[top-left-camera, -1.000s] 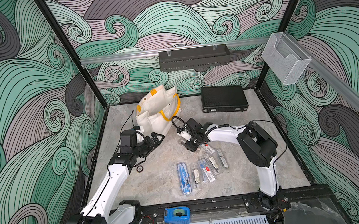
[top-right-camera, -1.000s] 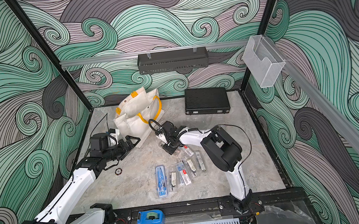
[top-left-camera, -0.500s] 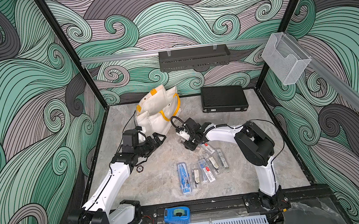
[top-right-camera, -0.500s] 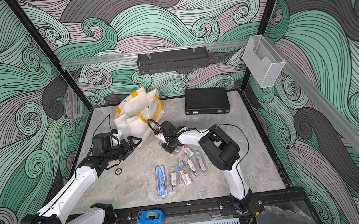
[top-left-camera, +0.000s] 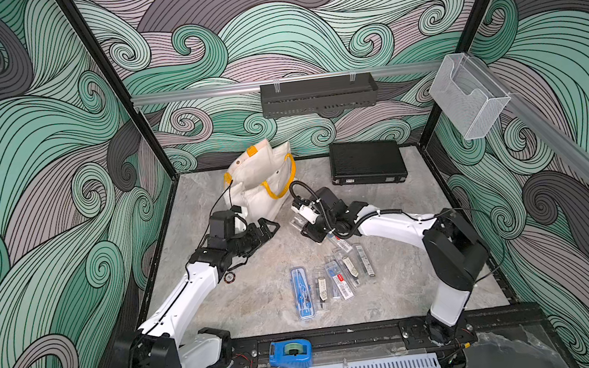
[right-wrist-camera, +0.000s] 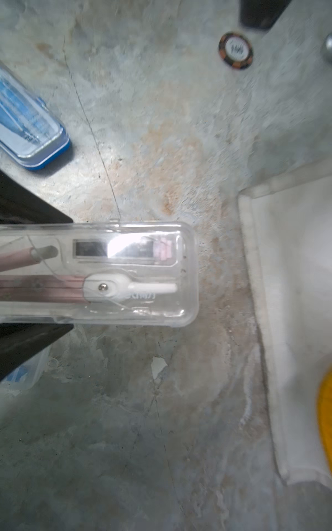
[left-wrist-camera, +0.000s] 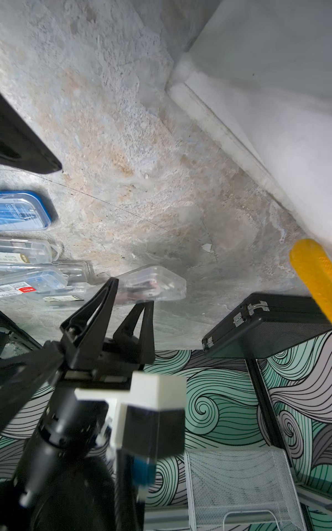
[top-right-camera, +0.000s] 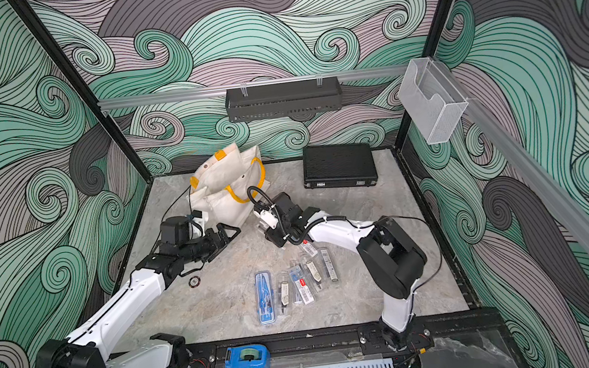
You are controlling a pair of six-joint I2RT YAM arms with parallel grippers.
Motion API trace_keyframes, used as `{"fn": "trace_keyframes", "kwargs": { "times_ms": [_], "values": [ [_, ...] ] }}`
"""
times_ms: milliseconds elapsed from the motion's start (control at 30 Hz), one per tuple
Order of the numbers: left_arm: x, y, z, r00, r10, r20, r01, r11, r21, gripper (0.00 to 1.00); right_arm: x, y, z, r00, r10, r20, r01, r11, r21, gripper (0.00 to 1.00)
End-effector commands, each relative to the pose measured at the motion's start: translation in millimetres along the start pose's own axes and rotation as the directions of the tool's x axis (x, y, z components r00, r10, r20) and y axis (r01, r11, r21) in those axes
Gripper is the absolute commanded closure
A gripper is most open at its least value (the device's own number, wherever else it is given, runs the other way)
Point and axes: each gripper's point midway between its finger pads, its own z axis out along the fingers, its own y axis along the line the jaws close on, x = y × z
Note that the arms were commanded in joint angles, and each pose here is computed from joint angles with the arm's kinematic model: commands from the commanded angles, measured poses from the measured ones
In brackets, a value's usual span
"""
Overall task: Put the compass set into the canvas bag
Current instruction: Pick up the compass set at the center of the board.
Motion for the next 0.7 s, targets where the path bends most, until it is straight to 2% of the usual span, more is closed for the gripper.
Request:
{"fn": "trace_keyframes", "kwargs": {
  "times_ms": [0,133,300,467,667],
  "values": [
    [-18,-36,-1,0.997,0.066,0.036,-0.068,0.995,0.071,0.05,-15,9,-17,0.997,0.024,0.080,-0.021,0.999,-0.040,0.56],
    [-21,-54,4,0.992,0.116,0.049,-0.120,0.990,0.078,0.08,-21,14,-36,0.991,0.039,0.130,-0.032,0.998,-0.056,0.56],
    [-24,-78,10,0.984,0.156,0.081,-0.167,0.976,0.142,0.16,-23,19,-52,0.985,0.052,0.162,-0.040,0.996,-0.076,0.55],
    [-22,-90,23,0.981,0.182,0.063,-0.190,0.968,0.162,0.27,-28,25,-65,0.979,0.062,0.193,-0.043,0.994,-0.101,0.55],
    [-18,-105,37,0.977,0.209,0.044,-0.214,0.952,0.217,0.32,-31,31,-71,0.975,0.072,0.211,-0.044,0.990,-0.137,0.55]
  ]
}}
